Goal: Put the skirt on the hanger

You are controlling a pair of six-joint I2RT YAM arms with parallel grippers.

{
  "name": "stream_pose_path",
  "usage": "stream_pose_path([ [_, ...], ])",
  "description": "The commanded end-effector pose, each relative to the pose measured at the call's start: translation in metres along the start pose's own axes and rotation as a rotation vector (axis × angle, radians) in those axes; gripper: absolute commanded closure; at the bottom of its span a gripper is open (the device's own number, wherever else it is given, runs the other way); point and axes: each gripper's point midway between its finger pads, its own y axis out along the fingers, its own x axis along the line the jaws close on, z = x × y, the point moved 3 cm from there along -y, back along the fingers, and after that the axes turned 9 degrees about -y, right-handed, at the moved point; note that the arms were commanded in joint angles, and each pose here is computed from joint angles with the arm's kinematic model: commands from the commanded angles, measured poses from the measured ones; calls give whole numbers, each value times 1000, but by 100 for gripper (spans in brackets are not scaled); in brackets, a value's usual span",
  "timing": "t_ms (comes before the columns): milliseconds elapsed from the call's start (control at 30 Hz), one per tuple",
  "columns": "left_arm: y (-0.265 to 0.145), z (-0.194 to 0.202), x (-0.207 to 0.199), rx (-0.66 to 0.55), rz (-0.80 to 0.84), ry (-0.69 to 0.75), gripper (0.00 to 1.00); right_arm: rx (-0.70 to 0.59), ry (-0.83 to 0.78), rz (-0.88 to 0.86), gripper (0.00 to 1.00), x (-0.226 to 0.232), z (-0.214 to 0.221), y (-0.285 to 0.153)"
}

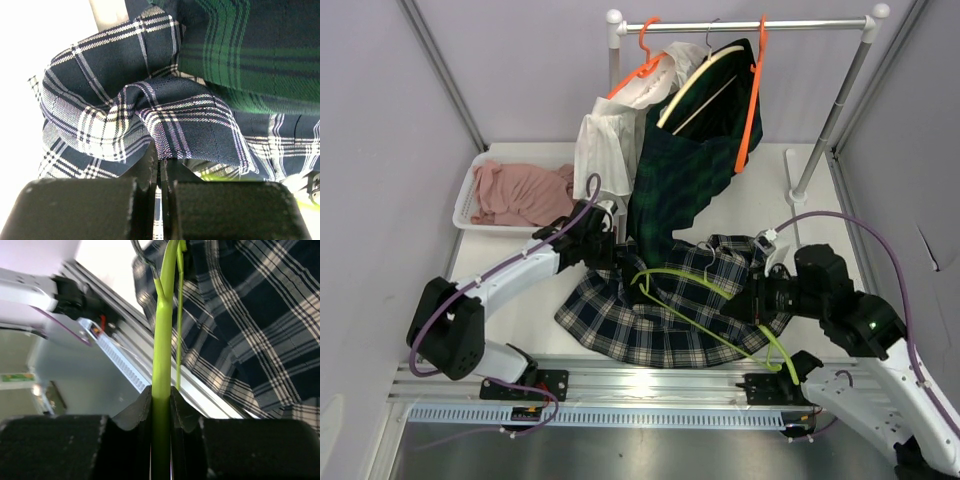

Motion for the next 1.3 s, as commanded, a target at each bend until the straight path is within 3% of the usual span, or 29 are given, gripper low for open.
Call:
stream_pose_path([
  [0,-20,-15,-6,-61,28,33,100,-92,-45,130,100,-10,-20,12],
  [367,-40,-2,-5,-35,28,90,100,-133,-266,54,100,47,-29,52],
  [733,-75,4,-10,-61,-31,182,100,-161,-446,307,100,52,-36,69],
  [1033,-98,9,-31,-64,2,233,100,-199,-534,234,100,73,-34,79],
  [1267,-103,-1,-35,-112,1,251,89,-184,-566,108,100,76,-17,96],
])
